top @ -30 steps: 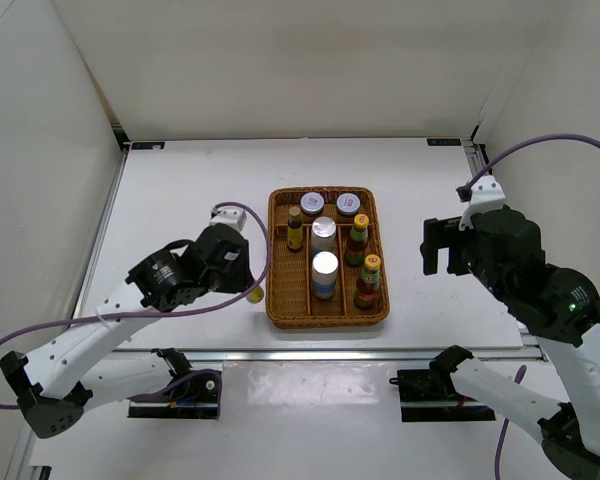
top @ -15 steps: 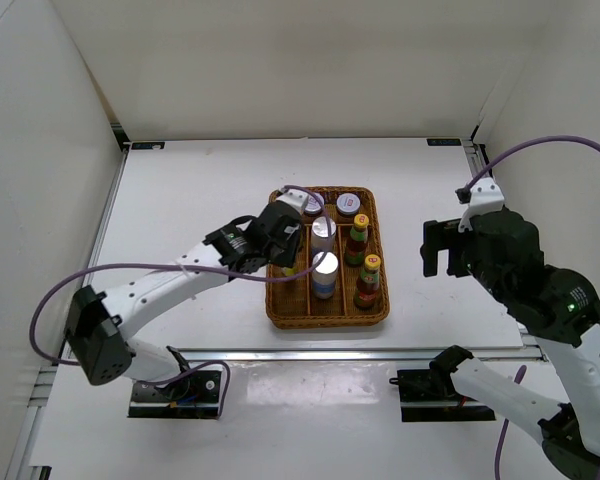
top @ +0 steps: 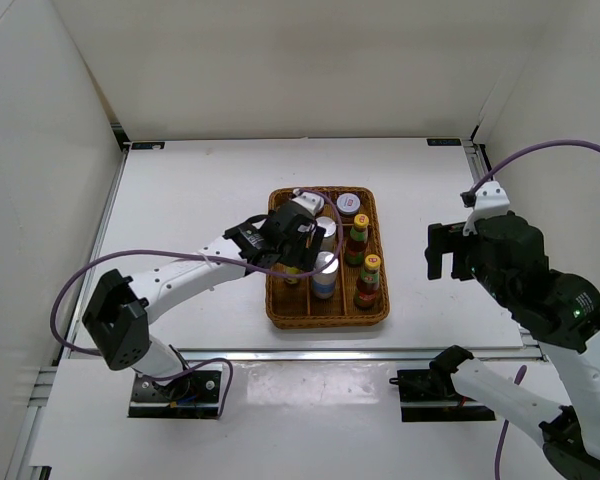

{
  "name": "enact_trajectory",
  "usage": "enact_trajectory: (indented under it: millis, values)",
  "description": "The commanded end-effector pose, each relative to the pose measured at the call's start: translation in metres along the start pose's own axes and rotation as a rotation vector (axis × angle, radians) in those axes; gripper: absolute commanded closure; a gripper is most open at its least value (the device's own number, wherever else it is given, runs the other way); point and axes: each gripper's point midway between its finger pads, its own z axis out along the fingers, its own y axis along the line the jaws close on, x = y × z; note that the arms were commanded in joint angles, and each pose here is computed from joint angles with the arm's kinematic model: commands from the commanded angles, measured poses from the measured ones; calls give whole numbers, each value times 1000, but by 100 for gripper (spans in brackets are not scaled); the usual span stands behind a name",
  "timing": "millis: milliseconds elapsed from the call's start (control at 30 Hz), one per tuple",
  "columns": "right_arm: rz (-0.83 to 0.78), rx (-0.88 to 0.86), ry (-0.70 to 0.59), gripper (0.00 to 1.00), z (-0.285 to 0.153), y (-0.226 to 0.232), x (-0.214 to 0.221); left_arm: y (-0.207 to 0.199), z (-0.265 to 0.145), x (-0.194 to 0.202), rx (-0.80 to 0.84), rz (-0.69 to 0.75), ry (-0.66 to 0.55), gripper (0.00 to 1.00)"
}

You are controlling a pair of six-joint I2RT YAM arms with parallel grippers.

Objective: Organize the condiment bottles

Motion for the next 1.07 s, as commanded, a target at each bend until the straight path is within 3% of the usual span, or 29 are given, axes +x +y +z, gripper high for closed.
enact_trajectory:
  millis: [0,133,267,433,467,500,600,700,767,867,1033]
  values:
    - [13,18,-9,0,-2,-4,2,-8,-21,-31,51,-28,-104,0]
    - [9,20,1,0,0,-3,2,6,-45,-45,8,-8,-164,0]
    - [31,19,0,0,0,-2,-1,39,-111,-83,-77,27,-313,0]
    - [44,-25,5,0,5,10,-8,123,-205,-86,-332,-35,-545,0]
    - [47,-67,4,0,4,17,-9,147,-197,-62,-451,2,-511,0]
    - [50,-91,1,0,5,21,-7,164,-212,-49,-503,-22,-553,0]
    - [66,-130,-43,0,13,29,-1,200,-201,11,-652,-70,-546,0]
    - [95,-100,-102,0,18,25,-5,185,-218,10,-464,-120,-753,0]
    - [105,-44,-128,0,22,16,-10,202,-224,18,-556,-174,-793,0]
    - [109,56,-137,0,27,1,-16,214,-221,23,-637,-198,-793,0]
    - [94,99,-106,0,38,0,-19,189,-181,13,-551,-61,-681,0]
